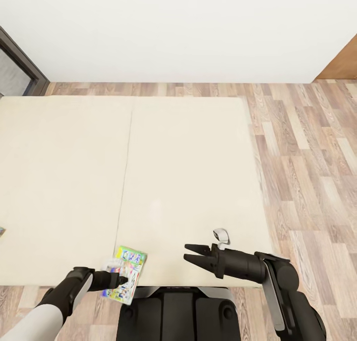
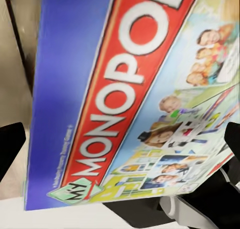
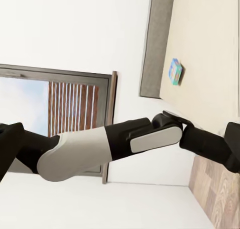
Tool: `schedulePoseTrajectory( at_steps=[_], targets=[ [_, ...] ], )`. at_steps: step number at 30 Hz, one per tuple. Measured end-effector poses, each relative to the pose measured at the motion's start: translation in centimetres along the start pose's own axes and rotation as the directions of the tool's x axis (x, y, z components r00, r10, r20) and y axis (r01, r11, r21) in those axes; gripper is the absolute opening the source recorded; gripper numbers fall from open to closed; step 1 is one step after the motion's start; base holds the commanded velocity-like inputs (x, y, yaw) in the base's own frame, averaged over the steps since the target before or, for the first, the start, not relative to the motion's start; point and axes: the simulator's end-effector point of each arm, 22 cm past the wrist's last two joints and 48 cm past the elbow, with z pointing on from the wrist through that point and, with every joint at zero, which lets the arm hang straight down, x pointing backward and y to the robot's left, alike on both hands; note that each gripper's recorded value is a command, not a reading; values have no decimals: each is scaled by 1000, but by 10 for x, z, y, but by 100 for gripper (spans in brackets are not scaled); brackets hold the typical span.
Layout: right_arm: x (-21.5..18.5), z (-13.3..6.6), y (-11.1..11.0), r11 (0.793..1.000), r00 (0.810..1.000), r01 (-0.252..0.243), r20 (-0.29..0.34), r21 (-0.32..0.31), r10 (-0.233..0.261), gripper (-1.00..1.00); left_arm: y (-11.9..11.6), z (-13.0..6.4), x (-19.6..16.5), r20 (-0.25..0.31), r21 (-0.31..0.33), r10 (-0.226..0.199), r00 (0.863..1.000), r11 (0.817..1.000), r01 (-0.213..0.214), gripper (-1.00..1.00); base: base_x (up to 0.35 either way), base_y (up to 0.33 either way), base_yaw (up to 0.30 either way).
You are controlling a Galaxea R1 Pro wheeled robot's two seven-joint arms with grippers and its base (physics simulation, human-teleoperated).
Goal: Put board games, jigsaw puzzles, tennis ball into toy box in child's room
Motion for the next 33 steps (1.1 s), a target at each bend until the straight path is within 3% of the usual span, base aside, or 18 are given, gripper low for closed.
schedulePoseTrajectory(
  at_steps=[33],
  targets=[
    [0,0,0,1000,1000,2,0,-1,-2,100,-4,1,0,0,5,0,1000,1000,0,100,0,-69,0]
  ],
)
